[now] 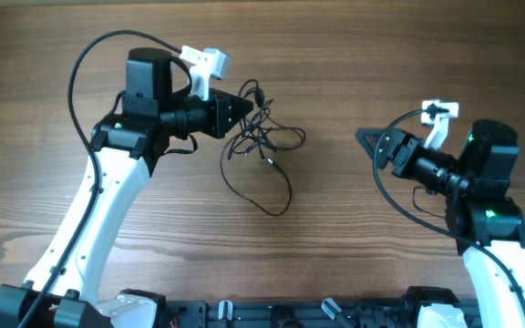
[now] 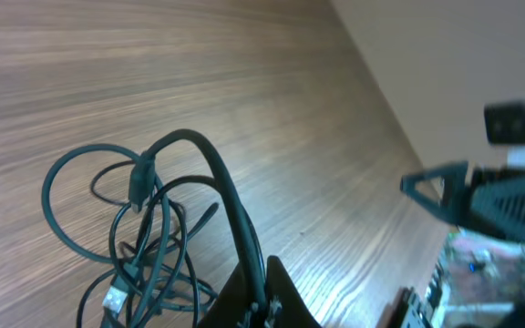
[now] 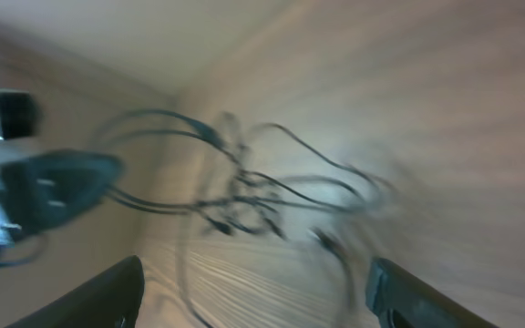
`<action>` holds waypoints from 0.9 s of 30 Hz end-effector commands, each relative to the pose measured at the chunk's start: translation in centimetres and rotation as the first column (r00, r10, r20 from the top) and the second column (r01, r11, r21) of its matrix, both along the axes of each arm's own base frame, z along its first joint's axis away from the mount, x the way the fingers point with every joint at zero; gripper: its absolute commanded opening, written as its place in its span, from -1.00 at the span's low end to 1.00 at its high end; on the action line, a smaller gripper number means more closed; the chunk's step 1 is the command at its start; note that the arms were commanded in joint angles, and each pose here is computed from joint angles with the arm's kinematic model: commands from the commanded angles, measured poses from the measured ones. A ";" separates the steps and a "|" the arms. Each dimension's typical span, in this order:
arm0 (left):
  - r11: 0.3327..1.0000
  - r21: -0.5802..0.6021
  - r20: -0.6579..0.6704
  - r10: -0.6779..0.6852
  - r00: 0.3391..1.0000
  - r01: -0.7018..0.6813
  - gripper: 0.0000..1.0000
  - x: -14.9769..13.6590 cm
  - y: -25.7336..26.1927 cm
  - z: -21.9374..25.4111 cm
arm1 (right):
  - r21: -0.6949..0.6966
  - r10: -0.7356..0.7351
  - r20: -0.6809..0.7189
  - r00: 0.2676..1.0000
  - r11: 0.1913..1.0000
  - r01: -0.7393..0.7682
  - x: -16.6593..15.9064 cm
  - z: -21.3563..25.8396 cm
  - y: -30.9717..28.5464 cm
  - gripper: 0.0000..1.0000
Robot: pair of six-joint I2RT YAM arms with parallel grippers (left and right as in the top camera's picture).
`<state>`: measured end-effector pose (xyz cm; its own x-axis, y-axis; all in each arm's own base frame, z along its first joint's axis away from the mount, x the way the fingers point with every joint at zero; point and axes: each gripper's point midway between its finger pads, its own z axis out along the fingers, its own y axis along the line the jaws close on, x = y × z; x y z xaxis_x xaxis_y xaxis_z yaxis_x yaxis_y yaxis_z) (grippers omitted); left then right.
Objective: Untangle cables
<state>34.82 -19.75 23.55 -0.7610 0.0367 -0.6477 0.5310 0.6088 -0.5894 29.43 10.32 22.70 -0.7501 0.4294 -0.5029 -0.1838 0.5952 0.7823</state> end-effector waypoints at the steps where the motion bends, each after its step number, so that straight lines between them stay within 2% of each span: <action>1: 0.993 -0.023 0.072 -0.116 0.991 0.118 -0.92 -1.7 -1.5 1.3 | 0.131 0.047 -0.067 0.997 0.991 -0.038 -0.1 1.2 2.9 0.43; 5: 0.992 -0.023 0.072 -0.124 0.990 0.126 -0.92 -1.8 -1.8 1.3 | 0.128 0.150 -0.120 0.981 0.983 -0.135 0.3 -1.0 7.7 0.48; 8: 0.990 -0.031 0.074 -0.132 0.989 0.134 -0.92 -2.0 -1.9 1.5 | 0.167 0.176 -0.237 0.955 0.976 -0.138 0.8 -3.8 10.5 0.48; 12: 0.974 -0.093 0.090 -0.198 0.976 0.206 -0.92 -3.5 -2.6 3.0 | 0.234 0.212 -0.236 0.948 0.960 -0.156 2.6 -4.8 13.4 0.48; 14: 0.972 -0.100 0.091 -0.206 0.974 0.214 -0.92 -3.7 -2.6 3.2 | 0.272 0.195 -0.212 0.958 0.953 -0.134 3.8 -4.4 14.2 0.36; 17: 0.965 -0.117 0.091 -0.224 0.970 0.233 -0.92 -4.0 -2.8 3.4 | 0.247 0.119 -0.222 0.968 0.967 -0.062 4.7 -5.2 14.5 0.14; 21: 0.960 -0.129 0.091 -0.236 0.967 0.247 -0.92 -4.3 -2.9 3.6 | 0.252 0.069 -0.251 0.965 0.968 -0.004 4.7 -5.4 15.4 -0.28; 24: 0.951 -0.137 0.091 -0.266 0.960 0.276 -0.92 -4.9 -3.6 3.7 | 0.261 0.054 -0.269 0.962 0.965 0.018 4.7 -5.4 15.5 -0.81; 25: 0.949 -0.137 0.091 -0.272 0.958 0.283 -0.92 -5.1 -3.8 3.7 | 0.259 0.055 -0.270 0.961 0.966 0.017 4.7 -5.4 15.5 -0.91; 27: 0.949 -0.136 0.092 -0.272 0.958 0.283 -0.92 -5.1 -3.9 3.7 | 0.274 0.106 -0.280 0.954 0.961 -0.026 3.9 -5.4 16.0 -0.91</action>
<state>30.70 -23.31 26.16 -0.7193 0.1292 -0.6825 0.6707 0.3847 -0.6341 33.52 25.90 17.22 -0.8668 0.4759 -0.1486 0.0409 0.3649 0.9301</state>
